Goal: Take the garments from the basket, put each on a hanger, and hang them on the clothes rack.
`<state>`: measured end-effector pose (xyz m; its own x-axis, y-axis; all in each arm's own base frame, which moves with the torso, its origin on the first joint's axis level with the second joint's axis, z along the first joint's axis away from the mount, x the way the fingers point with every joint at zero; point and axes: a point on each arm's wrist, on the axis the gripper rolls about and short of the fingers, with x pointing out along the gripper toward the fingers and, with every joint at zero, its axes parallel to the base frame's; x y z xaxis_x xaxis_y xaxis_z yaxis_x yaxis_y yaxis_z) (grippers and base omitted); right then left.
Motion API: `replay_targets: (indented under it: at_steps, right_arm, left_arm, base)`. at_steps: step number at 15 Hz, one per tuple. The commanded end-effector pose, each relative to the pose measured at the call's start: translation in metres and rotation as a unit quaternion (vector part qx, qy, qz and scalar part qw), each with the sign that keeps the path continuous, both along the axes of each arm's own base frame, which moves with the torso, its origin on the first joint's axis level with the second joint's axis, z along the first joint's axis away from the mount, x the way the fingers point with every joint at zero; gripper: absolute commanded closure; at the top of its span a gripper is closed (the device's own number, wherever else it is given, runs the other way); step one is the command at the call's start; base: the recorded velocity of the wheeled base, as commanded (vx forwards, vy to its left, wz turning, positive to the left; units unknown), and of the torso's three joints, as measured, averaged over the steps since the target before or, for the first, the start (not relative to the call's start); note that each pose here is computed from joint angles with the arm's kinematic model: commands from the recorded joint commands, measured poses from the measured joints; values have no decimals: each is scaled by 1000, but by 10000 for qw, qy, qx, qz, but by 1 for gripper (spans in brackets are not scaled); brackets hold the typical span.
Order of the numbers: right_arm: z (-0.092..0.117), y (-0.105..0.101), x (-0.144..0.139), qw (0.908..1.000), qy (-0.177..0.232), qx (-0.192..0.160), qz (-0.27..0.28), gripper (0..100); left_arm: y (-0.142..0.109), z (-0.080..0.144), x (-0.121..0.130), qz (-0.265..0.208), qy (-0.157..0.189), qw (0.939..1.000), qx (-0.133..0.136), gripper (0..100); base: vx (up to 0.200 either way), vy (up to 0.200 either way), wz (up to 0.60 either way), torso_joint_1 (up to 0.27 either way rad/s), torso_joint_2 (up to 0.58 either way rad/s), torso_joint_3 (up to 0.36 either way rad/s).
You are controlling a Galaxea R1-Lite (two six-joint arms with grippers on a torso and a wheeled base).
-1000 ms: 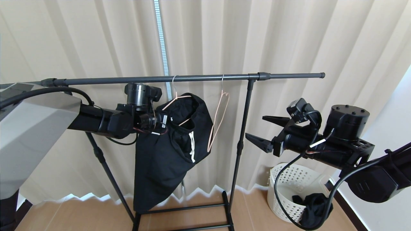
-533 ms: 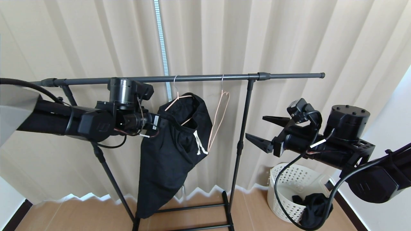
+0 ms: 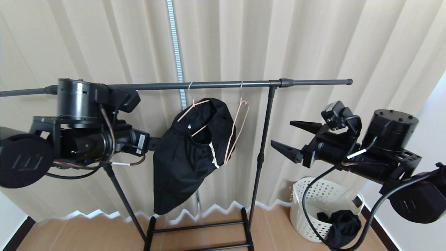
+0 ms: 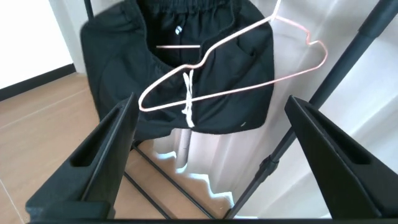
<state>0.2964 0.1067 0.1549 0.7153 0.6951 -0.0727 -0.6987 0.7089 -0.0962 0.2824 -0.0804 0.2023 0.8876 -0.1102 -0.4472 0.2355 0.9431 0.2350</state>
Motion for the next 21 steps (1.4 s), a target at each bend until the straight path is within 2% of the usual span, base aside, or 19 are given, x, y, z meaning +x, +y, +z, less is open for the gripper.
replay_targets:
  at_steps: [1, 3, 4, 5, 7, 8, 10, 11, 13, 15, 17, 19, 21]
  right_arm:
    - [35, -17, -52, 9987, -486, 159, -29, 0]
    - [34, -31, -90, 9983, -495, 155, -252, 0]
    - [35, -34, -98, 9979, -525, 163, -328, 0]
    - [32, -43, -123, 9973, -553, 161, -466, 0]
    - [27, -52, -149, 9961, -473, 115, -741, 0]
    - [18, -59, -168, 9950, -249, 10, -969, 0]
    - [2, -69, -198, 9943, -33, -92, -1066, 0]
    - [-13, -77, -220, 9940, 142, -169, -1071, 0]
    - [-32, -84, -243, 9927, 483, -312, -1060, 0]
    - [-45, -91, -263, 9904, 604, -383, -1186, 0]
    - [-56, -97, -279, 9857, 649, -456, -1485, 0]
    - [-67, -102, -291, 9818, 695, -509, -1693, 0]
    - [-67, -104, -294, 9803, 575, -436, -1836, 0]
  left_arm:
    - [22, 17, -74, -65, -413, 9990, -129, 0]
    - [38, 9, -119, 22, -533, 9983, -250, 0]
    - [43, 1, -130, 1, -484, 9984, -291, 0]
    - [49, -17, -162, -358, -427, 9972, -497, 0]
    - [56, -28, -193, -607, -607, 9929, -827, 0]
    - [62, -31, -214, -596, -919, 9889, -1000, 0]
    - [68, -42, -236, -533, -1190, 9843, -1189, 0]
    - [71, -62, -248, -489, -1149, 9851, -1180, 0]
    - [74, -87, -258, -351, -949, 9886, -1117, 0]
    - [76, -104, -266, -194, -927, 9894, -1100, 0]
    - [78, -111, -274, -12, -991, 9890, -1103, 0]
    - [80, -124, -284, 85, -650, 9901, -1242, 0]
    - [80, -125, -284, 114, -653, 9896, -1277, 0]
  base:
    - [0, 0, 0, 0, 0, 0]
    - [0, 0, 0, 0, 0, 0]
    - [0, 0, 0, 0, 0, 0]
    - [0, 0, 0, 0, 0, 0]
    - [0, 0, 0, 0, 0, 0]
    - [0, 0, 0, 0, 0, 0]
    - [0, 0, 0, 0, 0, 0]
    - [0, 0, 0, 0, 0, 0]
    - [0, 0, 0, 0, 0, 0]
    - [0, 0, 0, 0, 0, 0]
    - [0, 0, 0, 0, 0, 0]
    - [0, 0, 0, 0, 0, 0]
    - [0, 0, 0, 0, 0, 0]
